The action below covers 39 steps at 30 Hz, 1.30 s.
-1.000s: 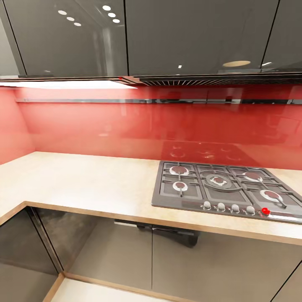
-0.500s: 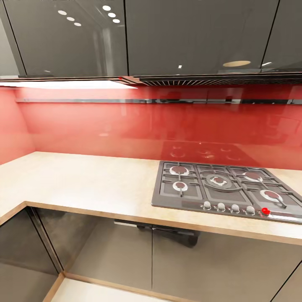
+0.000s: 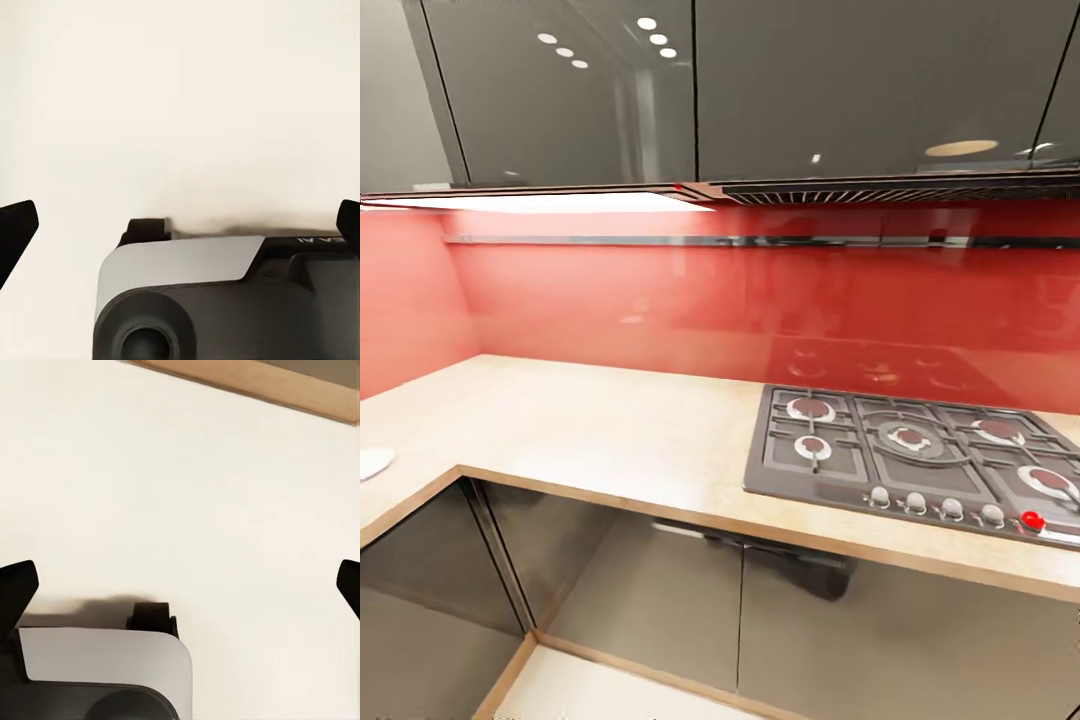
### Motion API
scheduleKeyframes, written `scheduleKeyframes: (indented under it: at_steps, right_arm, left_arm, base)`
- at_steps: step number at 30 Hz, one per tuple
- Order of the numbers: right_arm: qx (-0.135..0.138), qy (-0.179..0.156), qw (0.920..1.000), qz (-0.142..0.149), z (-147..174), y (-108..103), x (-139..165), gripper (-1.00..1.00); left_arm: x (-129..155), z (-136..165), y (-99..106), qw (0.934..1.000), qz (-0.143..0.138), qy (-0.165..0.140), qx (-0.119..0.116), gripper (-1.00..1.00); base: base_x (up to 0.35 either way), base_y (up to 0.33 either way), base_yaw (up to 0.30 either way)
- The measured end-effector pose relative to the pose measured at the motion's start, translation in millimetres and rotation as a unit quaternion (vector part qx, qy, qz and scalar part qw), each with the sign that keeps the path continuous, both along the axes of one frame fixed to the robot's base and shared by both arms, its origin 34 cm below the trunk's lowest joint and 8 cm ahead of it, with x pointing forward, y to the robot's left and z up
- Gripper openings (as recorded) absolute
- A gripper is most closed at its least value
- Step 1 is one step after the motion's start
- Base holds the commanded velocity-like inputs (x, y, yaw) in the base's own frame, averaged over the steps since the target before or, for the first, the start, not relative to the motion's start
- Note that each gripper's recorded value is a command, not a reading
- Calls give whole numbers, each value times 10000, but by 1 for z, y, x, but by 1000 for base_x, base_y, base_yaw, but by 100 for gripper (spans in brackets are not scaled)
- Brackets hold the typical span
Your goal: Set up a coffee station on the kitchen countertop: keep the coffee maker on the countertop, move the bottle of coffee from the kitchen shelf to the counter next to the coffee maker, place a paper coffee filter on top of the coffee maker, put the saucer next to the coffee maker with the coffee cup on the saucer, and place the electric kettle next to the coffee maker.
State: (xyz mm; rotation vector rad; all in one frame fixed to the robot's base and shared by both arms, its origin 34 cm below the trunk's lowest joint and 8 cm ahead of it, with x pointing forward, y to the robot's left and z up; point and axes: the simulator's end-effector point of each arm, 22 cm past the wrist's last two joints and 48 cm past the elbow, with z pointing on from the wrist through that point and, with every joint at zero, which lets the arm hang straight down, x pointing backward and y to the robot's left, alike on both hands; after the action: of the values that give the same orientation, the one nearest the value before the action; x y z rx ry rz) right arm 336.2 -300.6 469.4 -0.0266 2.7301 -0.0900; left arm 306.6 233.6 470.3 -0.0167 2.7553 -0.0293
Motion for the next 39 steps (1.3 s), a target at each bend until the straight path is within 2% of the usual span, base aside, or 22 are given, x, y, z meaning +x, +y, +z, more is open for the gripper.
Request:
scheduleKeyframes:
  at_steps: [11, 39]
  right_arm:
    - [0, 4, 10000, 9, 0, 1, -1, 100]
    - [5, 14, 10000, 18, -1, 3, -2, 100]
  left_arm:
    - [0, 0, 1, 10000, 0, -11, 6, 100]
    - [0, 0, 1, 10000, 1, -12, 7, 100]
  base:
    - [-23, -202, 172]
    - [-1, -8, 273]
